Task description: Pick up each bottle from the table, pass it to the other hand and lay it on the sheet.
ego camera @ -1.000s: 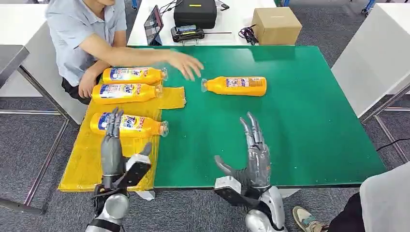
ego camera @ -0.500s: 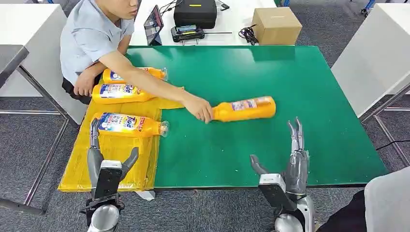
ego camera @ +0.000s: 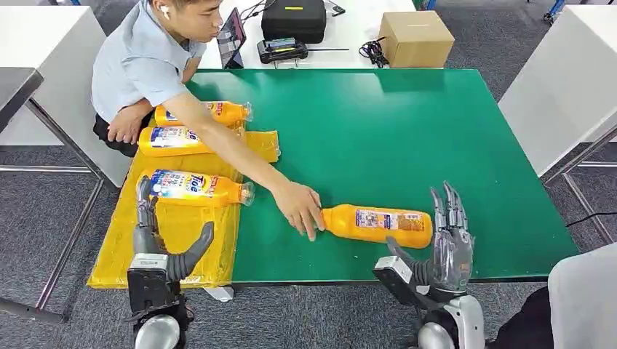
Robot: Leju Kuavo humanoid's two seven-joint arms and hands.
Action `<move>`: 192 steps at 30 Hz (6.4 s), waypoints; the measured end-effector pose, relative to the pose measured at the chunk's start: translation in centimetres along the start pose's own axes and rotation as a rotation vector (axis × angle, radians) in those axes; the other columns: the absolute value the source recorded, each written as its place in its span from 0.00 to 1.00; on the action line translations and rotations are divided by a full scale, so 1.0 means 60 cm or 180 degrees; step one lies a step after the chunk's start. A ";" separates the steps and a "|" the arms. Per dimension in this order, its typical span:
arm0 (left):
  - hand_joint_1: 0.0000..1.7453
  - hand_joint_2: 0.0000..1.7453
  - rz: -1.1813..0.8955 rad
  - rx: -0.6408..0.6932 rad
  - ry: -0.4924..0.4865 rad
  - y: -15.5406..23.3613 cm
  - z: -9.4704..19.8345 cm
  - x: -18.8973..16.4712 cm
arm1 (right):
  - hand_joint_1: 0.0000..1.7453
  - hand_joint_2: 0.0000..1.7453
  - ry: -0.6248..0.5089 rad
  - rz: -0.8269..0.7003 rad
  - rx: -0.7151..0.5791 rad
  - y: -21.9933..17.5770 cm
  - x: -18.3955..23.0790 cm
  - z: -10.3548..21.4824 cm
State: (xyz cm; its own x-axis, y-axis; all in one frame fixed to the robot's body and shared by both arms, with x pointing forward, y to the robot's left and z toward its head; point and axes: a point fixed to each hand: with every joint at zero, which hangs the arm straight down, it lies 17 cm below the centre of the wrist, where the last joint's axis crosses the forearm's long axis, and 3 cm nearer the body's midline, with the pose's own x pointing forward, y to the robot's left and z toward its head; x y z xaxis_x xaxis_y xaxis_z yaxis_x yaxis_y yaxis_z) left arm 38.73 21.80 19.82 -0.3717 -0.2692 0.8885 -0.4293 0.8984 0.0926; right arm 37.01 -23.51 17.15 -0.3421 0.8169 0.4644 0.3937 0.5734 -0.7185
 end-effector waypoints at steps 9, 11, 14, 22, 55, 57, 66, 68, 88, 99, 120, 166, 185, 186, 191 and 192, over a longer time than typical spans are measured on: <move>0.00 1.00 0.0255 -0.0162 0.0093 -0.027 0.007 0.006 | 0.00 1.00 0.0178 0.0192 0.0819 0.090 -0.050 0.020; 0.00 1.00 0.0320 -0.0197 0.0142 -0.031 0.008 0.005 | 0.00 1.00 0.0214 0.0240 0.0952 0.104 -0.060 0.024; 0.00 1.00 0.0374 -0.0243 0.0159 -0.039 0.009 0.008 | 0.00 1.00 0.0258 0.0289 0.1111 0.119 -0.074 0.027; 0.00 1.00 0.0464 -0.0340 0.0185 -0.056 0.007 0.014 | 0.00 1.00 0.0227 0.0363 0.1382 0.150 -0.090 0.020; 0.00 1.00 0.0415 -0.0563 0.0477 -0.079 0.019 -0.016 | 0.00 1.00 0.0273 0.0894 0.2255 0.205 -0.153 0.023; 0.00 1.00 0.0418 -0.0580 0.0465 -0.083 0.019 -0.013 | 0.00 1.00 0.0290 0.0842 0.2292 0.208 -0.154 0.027; 0.00 1.00 0.0405 -0.0647 0.0453 -0.095 0.020 -0.014 | 0.00 1.00 0.0433 0.0630 0.2574 0.231 -0.180 0.064; 0.00 1.00 0.0401 -0.0658 0.0445 -0.098 0.018 -0.014 | 0.00 1.00 0.0464 0.0590 0.2632 0.234 -0.187 0.070; 0.00 1.00 0.0386 -0.0744 0.0430 -0.117 0.017 -0.016 | 1.00 1.00 0.0557 0.0511 0.2826 0.241 -0.214 0.077; 0.00 1.00 0.0404 -0.0793 0.0369 -0.127 0.014 -0.012 | 0.90 1.00 0.0572 0.0190 0.2884 0.233 -0.220 0.077; 0.00 1.00 0.0630 -0.0843 0.0375 -0.152 0.008 -0.011 | 1.00 1.00 0.0604 -0.0572 0.2787 0.225 -0.203 0.057; 0.00 1.00 0.2150 -0.1794 0.2270 -0.278 0.171 -0.170 | 1.00 1.00 -0.0258 -0.1685 0.2202 0.242 0.050 -0.028; 0.00 1.00 0.2541 -0.1771 0.2081 -0.322 0.125 -0.115 | 0.97 1.00 -0.0584 -0.1849 0.2361 0.260 0.138 -0.015; 0.00 1.00 0.2557 -0.1778 0.2081 -0.324 0.125 -0.113 | 0.95 1.00 -0.0600 -0.1854 0.2365 0.260 0.142 -0.015; 0.00 1.00 0.2651 -0.1797 0.2104 -0.333 0.123 -0.106 | 0.95 1.00 -0.0684 -0.1893 0.2375 0.260 0.163 -0.017; 0.00 1.00 0.2657 -0.1799 0.2112 -0.335 0.124 -0.106 | 0.95 1.00 -0.0701 -0.1901 0.2377 0.260 0.167 -0.018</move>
State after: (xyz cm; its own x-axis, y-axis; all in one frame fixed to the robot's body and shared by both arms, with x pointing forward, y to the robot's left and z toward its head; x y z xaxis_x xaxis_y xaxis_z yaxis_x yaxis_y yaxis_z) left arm 43.60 2.90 8.96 0.2034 0.5486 0.8110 0.2241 0.7802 -0.5840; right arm 40.63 -6.32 11.13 -0.4909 0.3319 0.8055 -0.5109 0.6393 -0.5747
